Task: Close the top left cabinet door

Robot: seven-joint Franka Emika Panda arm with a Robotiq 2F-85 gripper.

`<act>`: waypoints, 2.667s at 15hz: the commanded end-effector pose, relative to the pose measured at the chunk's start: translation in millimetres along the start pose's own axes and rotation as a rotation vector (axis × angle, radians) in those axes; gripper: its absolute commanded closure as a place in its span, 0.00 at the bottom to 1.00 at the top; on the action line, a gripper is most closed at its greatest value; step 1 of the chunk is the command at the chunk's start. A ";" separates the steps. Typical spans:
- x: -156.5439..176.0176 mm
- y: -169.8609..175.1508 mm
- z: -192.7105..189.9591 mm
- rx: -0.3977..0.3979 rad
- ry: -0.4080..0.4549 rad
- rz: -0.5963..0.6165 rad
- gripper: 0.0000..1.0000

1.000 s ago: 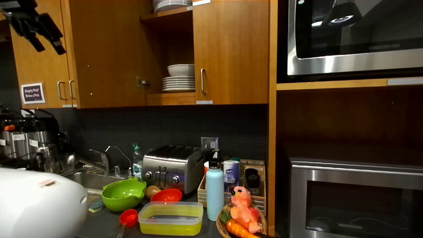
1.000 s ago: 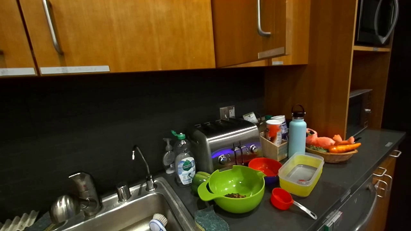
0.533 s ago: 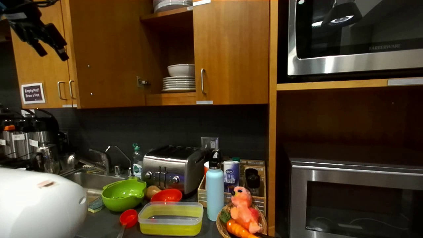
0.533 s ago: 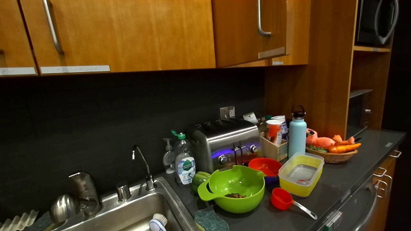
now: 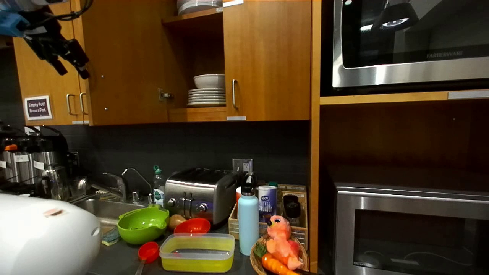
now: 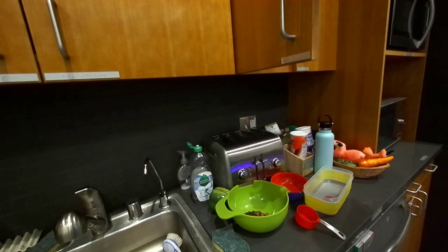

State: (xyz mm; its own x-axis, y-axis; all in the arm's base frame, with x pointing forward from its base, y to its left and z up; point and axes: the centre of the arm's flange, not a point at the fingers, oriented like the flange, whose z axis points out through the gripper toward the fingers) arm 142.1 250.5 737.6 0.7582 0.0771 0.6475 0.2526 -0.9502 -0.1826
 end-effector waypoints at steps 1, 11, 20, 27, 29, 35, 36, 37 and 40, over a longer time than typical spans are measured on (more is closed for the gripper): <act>2.1 6.8 2.7 -0.003 0.013 -0.029 0.48; 2.2 20.0 1.6 -0.034 0.013 -0.038 0.46; -4.8 39.7 19.2 -0.101 -0.008 -0.051 0.00; -6.1 47.8 36.8 -0.153 0.001 -0.137 0.00; -6.2 47.9 38.8 -0.159 0.007 -0.162 0.00; -9.7 44.6 38.1 -0.153 0.013 -0.192 0.56; -10.4 44.4 37.6 -0.153 0.016 -0.194 0.66; -10.6 44.3 37.2 -0.153 0.018 -0.194 0.73; -11.9 47.3 34.0 -0.162 0.025 -0.194 0.94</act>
State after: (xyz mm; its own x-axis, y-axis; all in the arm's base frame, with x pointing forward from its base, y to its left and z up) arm 167.6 223.7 698.6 0.7109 0.2430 0.6599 0.2960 -0.9546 0.0327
